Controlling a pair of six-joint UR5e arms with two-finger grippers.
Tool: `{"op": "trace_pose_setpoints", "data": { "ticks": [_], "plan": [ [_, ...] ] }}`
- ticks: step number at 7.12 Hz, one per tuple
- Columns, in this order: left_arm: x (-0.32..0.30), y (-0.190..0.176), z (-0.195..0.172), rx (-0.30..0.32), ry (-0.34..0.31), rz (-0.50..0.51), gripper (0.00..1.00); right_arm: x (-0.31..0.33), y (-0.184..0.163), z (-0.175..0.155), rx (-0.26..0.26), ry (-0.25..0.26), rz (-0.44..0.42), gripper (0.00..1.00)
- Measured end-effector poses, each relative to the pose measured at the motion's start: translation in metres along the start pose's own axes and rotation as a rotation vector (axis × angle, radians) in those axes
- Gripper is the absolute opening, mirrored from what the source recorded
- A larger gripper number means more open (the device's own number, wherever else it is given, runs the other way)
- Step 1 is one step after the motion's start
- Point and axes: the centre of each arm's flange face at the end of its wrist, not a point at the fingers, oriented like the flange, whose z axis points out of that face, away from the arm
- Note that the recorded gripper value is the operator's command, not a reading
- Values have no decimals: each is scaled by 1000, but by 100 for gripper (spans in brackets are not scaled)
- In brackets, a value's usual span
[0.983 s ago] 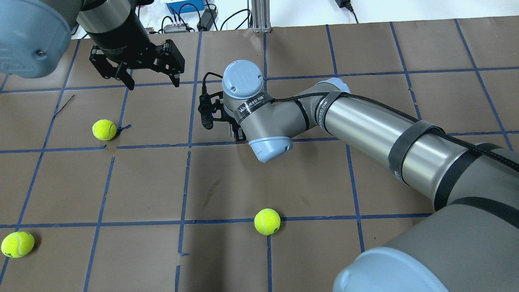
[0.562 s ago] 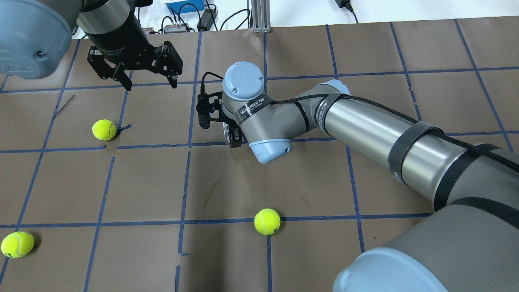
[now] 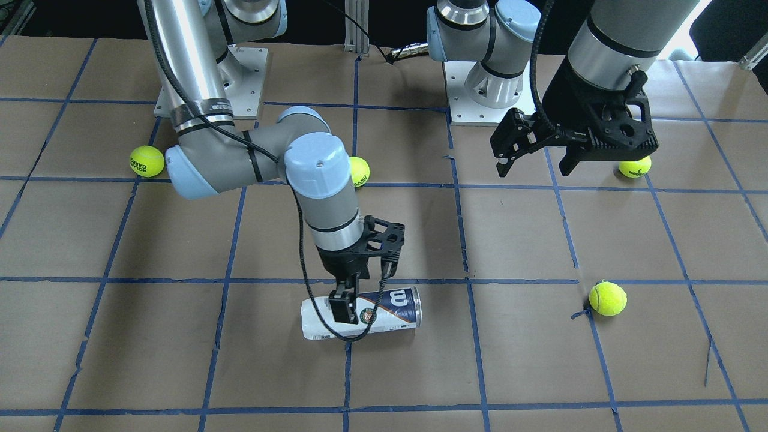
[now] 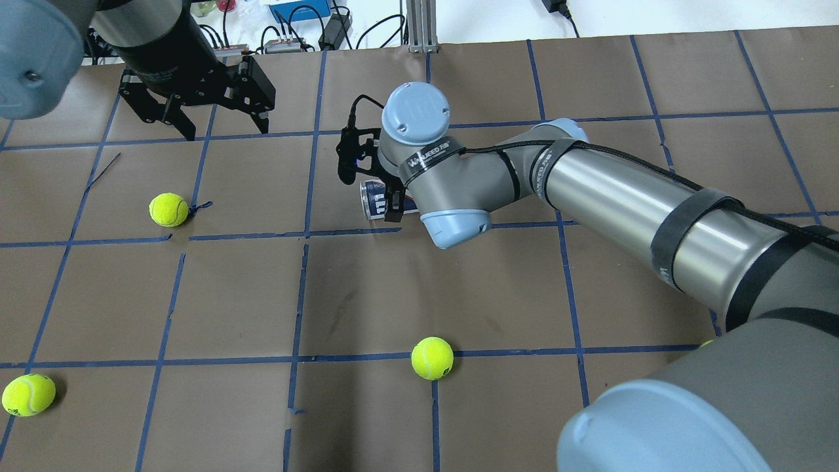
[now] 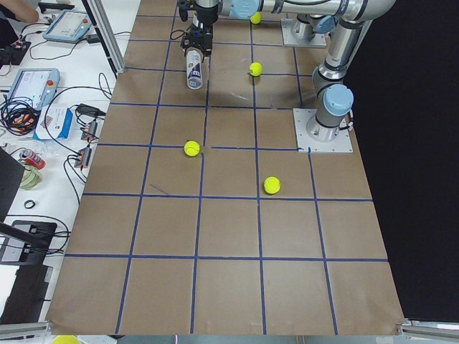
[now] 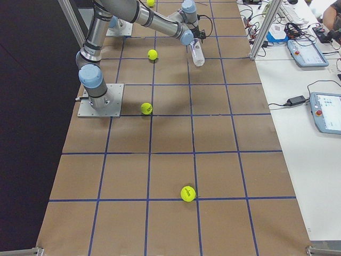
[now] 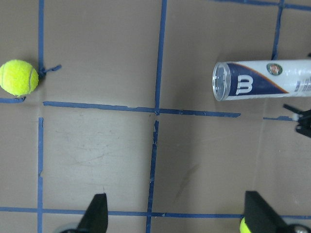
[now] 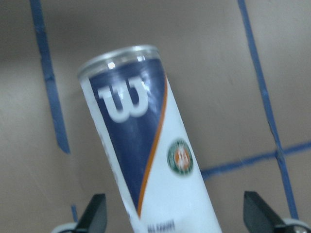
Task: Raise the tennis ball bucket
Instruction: 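Lay the can down on its side and open the right gripper, then grasp the can's open end with the left gripper while the right gripper withdraws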
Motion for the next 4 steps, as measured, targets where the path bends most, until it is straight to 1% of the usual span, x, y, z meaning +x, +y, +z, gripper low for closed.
{"op": "trace_pose_setpoints", "data": {
  "ticks": [1,2,3,4],
  "plan": [
    [-10,-16,25,-65,25,-25,100,29,42,-28,-38,-31,123,100],
    [-13,-32,50,-106,74,-33,100,44,78,-61,-78,-70,244,100],
    [-10,-48,73,-104,150,-14,100,52,111,-94,-122,-107,388,100],
    [-6,-65,101,-70,215,16,100,54,133,-123,-152,-115,522,100]
  ]
}}
